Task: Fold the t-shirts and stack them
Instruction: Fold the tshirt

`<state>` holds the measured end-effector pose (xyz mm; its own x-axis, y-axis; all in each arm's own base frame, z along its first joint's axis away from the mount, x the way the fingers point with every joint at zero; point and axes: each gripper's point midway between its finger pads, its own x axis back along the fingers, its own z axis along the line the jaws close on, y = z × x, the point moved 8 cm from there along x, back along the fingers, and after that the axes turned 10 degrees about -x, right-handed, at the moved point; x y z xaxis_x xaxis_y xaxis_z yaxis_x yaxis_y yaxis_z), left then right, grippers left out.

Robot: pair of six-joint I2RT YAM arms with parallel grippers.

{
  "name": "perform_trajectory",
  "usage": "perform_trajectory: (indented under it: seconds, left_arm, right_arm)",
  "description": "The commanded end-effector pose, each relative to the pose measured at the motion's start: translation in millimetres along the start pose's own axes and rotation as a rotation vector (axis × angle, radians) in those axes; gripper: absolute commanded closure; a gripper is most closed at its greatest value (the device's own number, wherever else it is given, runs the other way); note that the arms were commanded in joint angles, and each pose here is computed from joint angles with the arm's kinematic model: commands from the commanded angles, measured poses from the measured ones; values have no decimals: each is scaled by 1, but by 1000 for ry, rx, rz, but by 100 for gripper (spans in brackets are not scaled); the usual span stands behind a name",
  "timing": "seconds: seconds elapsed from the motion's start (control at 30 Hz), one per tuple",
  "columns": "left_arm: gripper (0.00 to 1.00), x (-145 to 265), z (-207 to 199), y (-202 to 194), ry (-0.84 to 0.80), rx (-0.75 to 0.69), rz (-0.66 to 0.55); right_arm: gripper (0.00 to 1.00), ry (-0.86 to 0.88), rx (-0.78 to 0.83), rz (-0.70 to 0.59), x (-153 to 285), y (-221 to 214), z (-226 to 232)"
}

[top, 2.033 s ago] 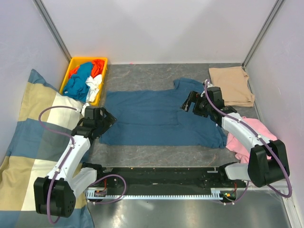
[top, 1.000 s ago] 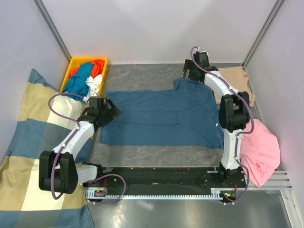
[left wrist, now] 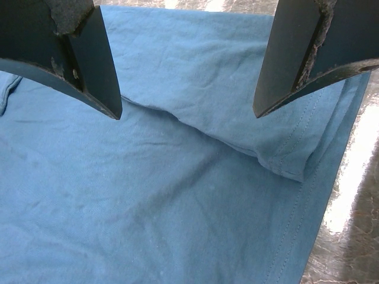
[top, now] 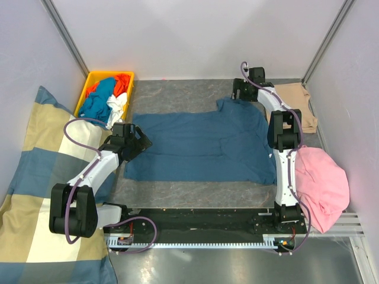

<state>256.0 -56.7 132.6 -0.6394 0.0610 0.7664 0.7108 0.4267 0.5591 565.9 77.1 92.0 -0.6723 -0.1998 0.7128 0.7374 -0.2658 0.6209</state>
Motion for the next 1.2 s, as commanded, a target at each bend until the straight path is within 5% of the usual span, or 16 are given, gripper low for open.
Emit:
perform_trajectory:
  seconds: [0.0, 0.23, 0.37, 0.43, 0.83, 1.17]
  left_arm:
    - [1, 0, -1, 1, -16, -29, -9]
    - [0, -1, -1, -1, -18, -27, -3]
    - [1, -2, 0, -3, -18, -26, -3]
    - [1, -3, 1, -4, -16, -24, 0]
    - [1, -2, 0, -10, -51, -28, 14]
    - [1, -4, -1, -14, -86, -17, 24]
  right_arm:
    - [16, 52, -1, 109, 2, -22, 4]
    - [50, 58, 10, 158, 8, -35, 2]
    - [87, 55, 13, 165, 14, -37, 1]
    - [98, 53, 15, 165, 15, -37, 1]
    - [100, 109, -21, 5, 82, 1, 28]
    - [100, 122, -45, -24, 143, -20, 49]
